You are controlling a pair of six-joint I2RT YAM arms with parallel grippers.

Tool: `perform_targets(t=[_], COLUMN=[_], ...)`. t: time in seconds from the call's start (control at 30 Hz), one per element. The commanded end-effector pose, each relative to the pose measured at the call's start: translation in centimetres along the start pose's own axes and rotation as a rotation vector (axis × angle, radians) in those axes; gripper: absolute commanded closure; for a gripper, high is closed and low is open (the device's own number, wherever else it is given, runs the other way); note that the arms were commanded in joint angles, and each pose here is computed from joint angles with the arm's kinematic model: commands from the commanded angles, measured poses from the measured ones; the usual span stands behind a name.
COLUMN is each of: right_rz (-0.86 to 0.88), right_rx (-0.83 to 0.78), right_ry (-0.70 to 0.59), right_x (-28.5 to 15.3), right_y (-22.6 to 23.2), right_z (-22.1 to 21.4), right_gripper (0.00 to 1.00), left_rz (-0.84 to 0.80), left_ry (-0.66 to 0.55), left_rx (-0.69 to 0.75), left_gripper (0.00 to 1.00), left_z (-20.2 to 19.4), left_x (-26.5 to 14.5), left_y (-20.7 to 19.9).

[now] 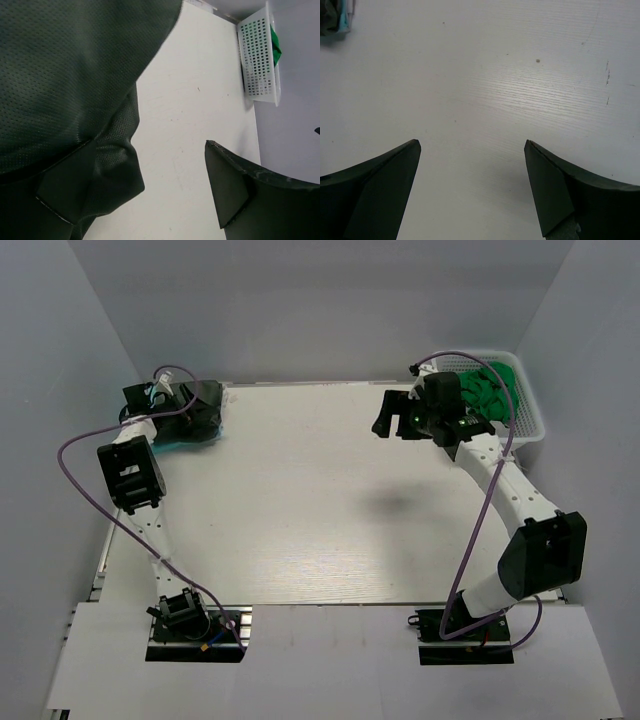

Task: Fold and stack the t-shirts
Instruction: Put the neatly folded tshirt into the corner of the board with the left arm

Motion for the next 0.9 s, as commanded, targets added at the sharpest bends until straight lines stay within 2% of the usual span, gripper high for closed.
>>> perform_targets(t=[0.0,0.17,0.4,0.47,0.57,0.6,0.67,0.7,0.87], right_rz=[0.0,-0.001,-0.025,-0.012,-0.01,-0.015,-0.025,-0.033,-0.038], right_rx=[-0.034,-0.036,-0.037,-0.034,-0.032,-0.032,-0.028,-0.023,-0.012], right_ry=[-0.084,-0.088,-0.106,-0.096,-0.081,-0.091,-0.082,-0.077,-0.065], right_x=[-1.9,-2.3,-2.1,-1.6,-1.2,-1.4,-0.9,-0.6,-0.1], right_y=[0.9,0.7,0.3,0.5,0.8,0.8,0.6,0.4,0.6], right_z=[2.6,2.2,2.5,2.7,2.9,3.3,3.1,3.0,3.5], right_gripper=[0.1,0.1,0.1,0.1,0.1,0.1,0.1,0.1,0.1], left_rz=[-0.06,-0.09,-0.108,-0.112,-0.147,-0.152,-0.18,-0.183,-0.185], left_ry=[-0.052,-0.109,-0.23,-0.224,-0.236,-0.231,-0.251,-0.227,-0.242], left_rx=[0.075,0.204,0.348,0.299,0.302,0.248,0.29,0.251,0.215], left_gripper=[0.0,0.0,0.0,0.0,0.0,0.0,0.0,0.0,0.0], left_z=[1.9,6.7,12.5,12.5,13.4,12.7,13.8,12.5,10.8], left_x=[-0.6,-3.2,-5.1,-4.1,-3.3,-2.3,-1.6,0.0,2.9], left_y=[-1.7,-7.0,-11.2,-9.5,-8.6,-7.1,-7.3,-5.5,-2.9])
Point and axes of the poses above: each gripper's point midway between its finger pads, its own x axis out along the fingers, its own y axis along the line the jaws close on, z = x × y, the point moved 2 cm from there along -x, back along the fingers, and after that the axes turned 13 degrees about x, right-handed, at the moved point
